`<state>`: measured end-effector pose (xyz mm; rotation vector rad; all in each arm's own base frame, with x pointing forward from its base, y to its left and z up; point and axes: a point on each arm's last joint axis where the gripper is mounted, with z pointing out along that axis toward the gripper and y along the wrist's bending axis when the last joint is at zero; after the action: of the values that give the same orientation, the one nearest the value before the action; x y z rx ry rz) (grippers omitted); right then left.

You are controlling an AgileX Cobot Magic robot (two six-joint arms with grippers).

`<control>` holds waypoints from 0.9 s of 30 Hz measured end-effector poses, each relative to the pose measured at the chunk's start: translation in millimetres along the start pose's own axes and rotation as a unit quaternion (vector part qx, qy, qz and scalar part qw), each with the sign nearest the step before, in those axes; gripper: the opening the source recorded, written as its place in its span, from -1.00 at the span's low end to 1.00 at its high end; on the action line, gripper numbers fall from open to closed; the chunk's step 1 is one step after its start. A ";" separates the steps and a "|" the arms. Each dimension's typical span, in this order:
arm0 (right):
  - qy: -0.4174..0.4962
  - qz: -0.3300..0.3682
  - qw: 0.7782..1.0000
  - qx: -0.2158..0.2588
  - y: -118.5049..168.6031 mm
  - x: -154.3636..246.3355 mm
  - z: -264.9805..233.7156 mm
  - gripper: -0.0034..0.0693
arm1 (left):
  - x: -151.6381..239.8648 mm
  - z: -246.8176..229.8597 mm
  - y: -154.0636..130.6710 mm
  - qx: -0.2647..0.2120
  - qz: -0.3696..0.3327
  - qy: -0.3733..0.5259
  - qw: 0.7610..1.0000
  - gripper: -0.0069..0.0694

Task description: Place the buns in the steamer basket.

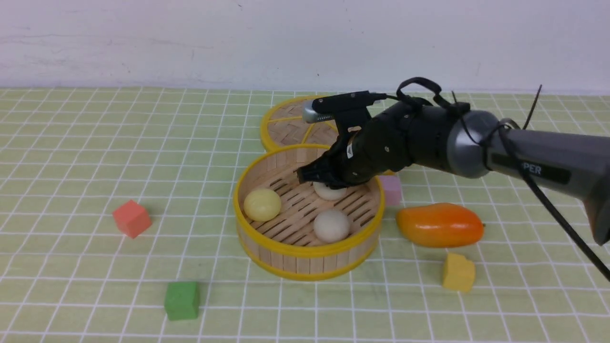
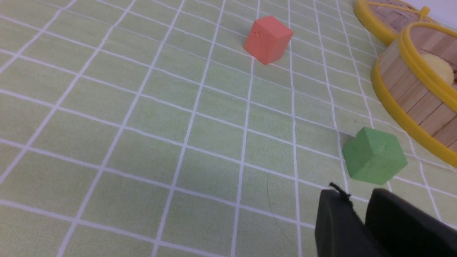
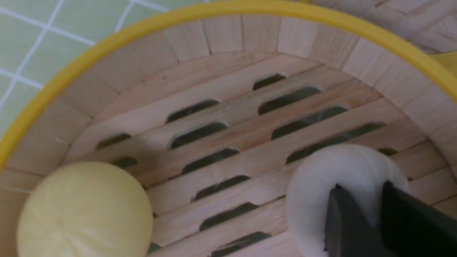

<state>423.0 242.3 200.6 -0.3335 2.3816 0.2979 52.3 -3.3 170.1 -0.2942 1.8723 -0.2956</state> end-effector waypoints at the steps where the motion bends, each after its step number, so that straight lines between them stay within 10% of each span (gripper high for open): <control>1: 0.000 0.005 1.000 0.000 0.0 -0.3 -0.1 -0.31 | 0.0 0.0 0.0 0.000 0.000 0.000 1.000 -0.49; 6: 0.004 0.017 1.000 0.008 -0.5 -8.0 -20.8 0.18 | 0.0 0.0 0.0 0.000 0.000 0.000 1.000 -0.49; 15: 0.002 0.007 0.999 0.051 -7.6 -39.7 -149.2 0.39 | 0.0 0.0 0.0 0.000 0.000 0.000 1.000 -0.49; 21: 0.002 0.011 0.994 0.107 -25.0 -35.0 -271.4 0.01 | 0.0 0.0 0.0 0.000 0.000 0.000 1.000 -0.49; 27: -0.024 0.038 0.995 0.088 -36.5 2.1 -365.4 -0.82 | 0.0 0.0 0.0 0.000 0.000 0.000 1.000 -0.49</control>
<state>207.5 97.1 460.2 -0.1512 2.3568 0.1281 52.3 -3.3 170.1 -0.2942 1.8723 -0.2956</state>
